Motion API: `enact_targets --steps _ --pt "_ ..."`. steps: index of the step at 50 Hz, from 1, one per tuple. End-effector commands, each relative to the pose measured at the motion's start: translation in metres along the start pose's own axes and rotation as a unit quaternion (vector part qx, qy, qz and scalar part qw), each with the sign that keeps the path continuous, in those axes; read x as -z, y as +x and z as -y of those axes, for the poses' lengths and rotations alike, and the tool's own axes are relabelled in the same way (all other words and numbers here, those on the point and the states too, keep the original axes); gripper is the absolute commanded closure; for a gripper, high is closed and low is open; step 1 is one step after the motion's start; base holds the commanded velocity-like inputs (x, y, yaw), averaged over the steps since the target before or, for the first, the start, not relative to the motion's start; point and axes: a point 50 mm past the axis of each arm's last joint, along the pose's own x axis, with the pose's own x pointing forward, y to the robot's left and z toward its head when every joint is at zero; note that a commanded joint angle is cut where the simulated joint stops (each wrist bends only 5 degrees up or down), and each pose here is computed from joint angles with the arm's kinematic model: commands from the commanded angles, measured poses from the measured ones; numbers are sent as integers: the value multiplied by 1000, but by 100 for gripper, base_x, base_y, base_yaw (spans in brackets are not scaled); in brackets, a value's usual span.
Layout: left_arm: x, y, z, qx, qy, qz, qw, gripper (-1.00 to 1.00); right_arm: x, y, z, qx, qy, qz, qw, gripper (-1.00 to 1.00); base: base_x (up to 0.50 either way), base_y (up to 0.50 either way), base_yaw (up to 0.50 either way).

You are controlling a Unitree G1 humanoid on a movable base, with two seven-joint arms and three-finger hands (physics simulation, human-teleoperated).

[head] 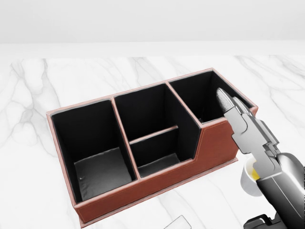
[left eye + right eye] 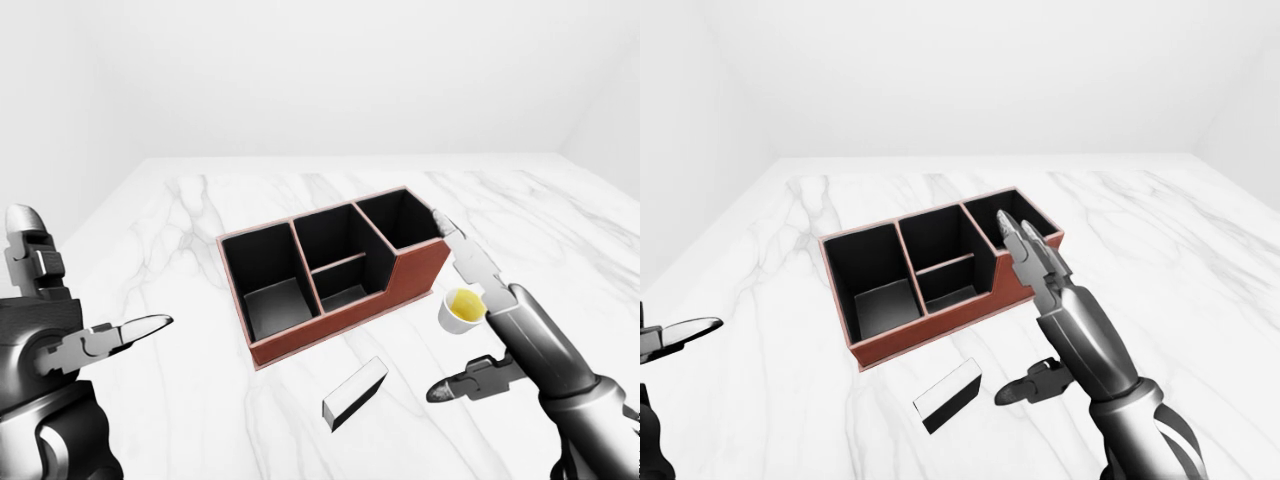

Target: Pick up the book and place it in the front compartment of the caddy.

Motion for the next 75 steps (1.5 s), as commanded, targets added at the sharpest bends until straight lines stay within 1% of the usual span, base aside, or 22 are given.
enact_targets --steps 1,8,13,16,24,28,35,47,58,67,75 --pt "2 0 1 2 -1 -3 1000 -100 15 -1 -5 -12 0 -44 999 -100 0 0 0" --pt "5 -1 2 2 0 -11 1000 -100 23 0 -9 -19 4 -64 998 -100 0 0 0" --pt "2 1 2 2 0 -2 1000 -100 28 3 -12 -30 1 -74 997 -100 0 0 0" --pt "6 0 1 3 1 -11 1000 -100 32 5 -16 -41 2 -82 996 -100 0 0 0" --pt "4 1 2 2 -2 -7 1000 -100 41 6 -28 -68 4 -107 992 -100 0 0 0" --pt "10 0 2 3 -2 -20 1000 -100 48 6 -33 -79 11 -122 989 -100 0 0 0" --pt "13 1 3 5 -4 -25 1000 -100 52 7 -37 -92 -2 -138 986 -100 0 0 0" --pt "13 -1 2 5 -4 -27 1000 -100 54 5 -39 -96 -12 -153 984 -100 0 0 0" --pt "13 -2 1 4 -3 -28 1000 -100 63 3 -47 -114 -17 -178 977 -100 0 0 0" --pt "13 -2 1 4 -4 -29 1000 -100 65 6 -49 -121 -28 -182 975 -100 0 0 0" --pt "13 -1 2 5 -5 -27 1000 -100 60 11 -46 -116 -49 -174 977 -100 0 0 0"
